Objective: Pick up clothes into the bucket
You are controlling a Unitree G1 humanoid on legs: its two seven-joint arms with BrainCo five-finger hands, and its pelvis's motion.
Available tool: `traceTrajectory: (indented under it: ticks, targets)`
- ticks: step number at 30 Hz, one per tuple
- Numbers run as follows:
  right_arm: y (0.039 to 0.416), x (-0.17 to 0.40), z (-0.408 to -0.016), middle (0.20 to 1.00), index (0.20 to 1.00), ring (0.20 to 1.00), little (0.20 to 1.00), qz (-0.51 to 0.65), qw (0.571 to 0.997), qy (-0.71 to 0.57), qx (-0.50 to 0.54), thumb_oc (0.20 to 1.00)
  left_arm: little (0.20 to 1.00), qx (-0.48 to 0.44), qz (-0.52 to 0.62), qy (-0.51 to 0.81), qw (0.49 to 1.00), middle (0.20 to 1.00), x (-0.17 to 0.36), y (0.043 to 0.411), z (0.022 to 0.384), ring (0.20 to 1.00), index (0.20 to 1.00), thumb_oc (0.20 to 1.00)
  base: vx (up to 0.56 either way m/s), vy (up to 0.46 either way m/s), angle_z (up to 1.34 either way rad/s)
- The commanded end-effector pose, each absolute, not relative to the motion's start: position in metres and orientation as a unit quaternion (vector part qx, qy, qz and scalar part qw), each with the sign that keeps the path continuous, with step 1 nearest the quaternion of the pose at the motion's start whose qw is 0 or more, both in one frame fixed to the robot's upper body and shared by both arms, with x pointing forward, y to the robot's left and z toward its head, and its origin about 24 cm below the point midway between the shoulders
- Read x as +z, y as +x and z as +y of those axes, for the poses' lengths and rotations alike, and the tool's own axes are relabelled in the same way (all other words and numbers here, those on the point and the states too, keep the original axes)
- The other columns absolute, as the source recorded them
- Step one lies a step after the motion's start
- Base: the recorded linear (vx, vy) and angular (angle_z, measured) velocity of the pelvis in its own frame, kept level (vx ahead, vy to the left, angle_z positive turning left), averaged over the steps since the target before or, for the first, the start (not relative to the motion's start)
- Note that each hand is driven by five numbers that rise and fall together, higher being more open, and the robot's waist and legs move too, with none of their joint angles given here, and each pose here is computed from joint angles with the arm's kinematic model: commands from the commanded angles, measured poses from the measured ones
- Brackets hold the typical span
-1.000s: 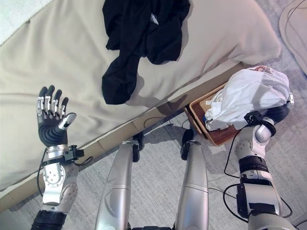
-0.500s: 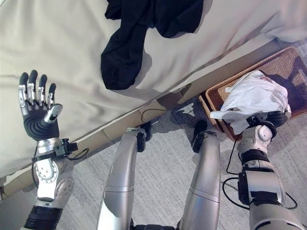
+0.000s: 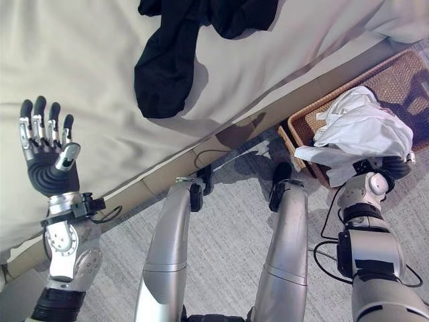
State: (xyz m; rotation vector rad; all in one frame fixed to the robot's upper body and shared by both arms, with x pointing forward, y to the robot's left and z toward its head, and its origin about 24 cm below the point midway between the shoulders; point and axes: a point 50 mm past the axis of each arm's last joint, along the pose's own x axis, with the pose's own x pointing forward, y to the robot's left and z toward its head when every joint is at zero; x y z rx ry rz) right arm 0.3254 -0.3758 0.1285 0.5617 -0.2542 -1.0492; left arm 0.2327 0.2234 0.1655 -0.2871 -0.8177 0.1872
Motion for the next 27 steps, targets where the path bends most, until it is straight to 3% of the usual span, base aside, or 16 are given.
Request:
traceTrajectory:
  ticks: [1, 5, 6, 8, 12, 15, 20, 23, 27]
  targets:
    - [0.296, 0.126, -0.407, 1.000, 1.000, 1.000, 1.000, -0.144, 0.773, 0.264, -0.559, 1.000, 1.000, 0.100, -0.437, -0.167, 0.878, 1.000, 0.174, 0.217, 0.227, 1.000, 1.000, 1.000, 0.01, -0.019, -0.06]
    - [0.295, 0.132, -0.410, 1.000, 1.000, 1.000, 1.000, -0.146, 0.779, 0.241, -0.561, 1.000, 1.000, 0.104, -0.438, -0.166, 0.878, 1.000, 0.174, 0.216, 0.229, 1.000, 1.000, 1.000, 0.00, -0.017, 0.14]
    - [0.298, 0.140, -0.411, 1.000, 1.000, 1.000, 1.000, -0.140, 0.807, 0.182, -0.545, 1.000, 1.000, 0.103, -0.437, -0.161, 0.879, 1.000, 0.174, 0.216, 0.231, 1.000, 1.000, 1.000, -0.02, -0.005, -0.26]
    - [0.302, 0.147, -0.407, 1.000, 1.000, 1.000, 1.000, -0.145, 0.824, 0.150, -0.527, 1.000, 1.000, 0.106, -0.438, -0.158, 0.879, 1.000, 0.173, 0.216, 0.232, 1.000, 1.000, 1.000, -0.03, -0.020, -0.08]
    - [0.300, 0.160, -0.410, 1.000, 1.000, 1.000, 1.000, -0.188, 0.816, 0.169, -0.520, 1.000, 1.000, 0.104, -0.438, -0.165, 0.878, 1.000, 0.172, 0.216, 0.232, 1.000, 1.000, 1.000, -0.03, -0.018, 0.01]
    - [0.298, 0.160, -0.416, 1.000, 1.000, 1.000, 1.000, -0.159, 0.810, 0.149, -0.545, 1.000, 1.000, 0.100, -0.424, -0.166, 0.885, 1.000, 0.167, 0.219, 0.229, 1.000, 1.000, 1.000, -0.05, -0.008, -0.04]
    - [0.310, 0.156, -0.408, 1.000, 1.000, 1.000, 1.000, -0.101, 0.836, 0.105, -0.530, 1.000, 1.000, 0.097, -0.413, -0.162, 0.891, 1.000, 0.165, 0.227, 0.228, 1.000, 1.000, 1.000, -0.06, -0.004, -0.06]
    - [0.323, 0.145, -0.392, 1.000, 1.000, 1.000, 1.000, -0.039, 0.871, -0.002, -0.490, 1.000, 1.000, 0.095, -0.402, -0.144, 0.899, 1.000, 0.163, 0.233, 0.227, 1.000, 1.000, 1.000, -0.03, -0.001, 0.01]
    - [0.338, 0.132, -0.361, 1.000, 1.000, 1.000, 1.000, -0.045, 0.898, -0.035, -0.437, 1.000, 1.000, 0.114, -0.384, -0.122, 0.908, 1.000, 0.154, 0.240, 0.229, 1.000, 1.000, 1.000, -0.05, 0.005, -0.01]
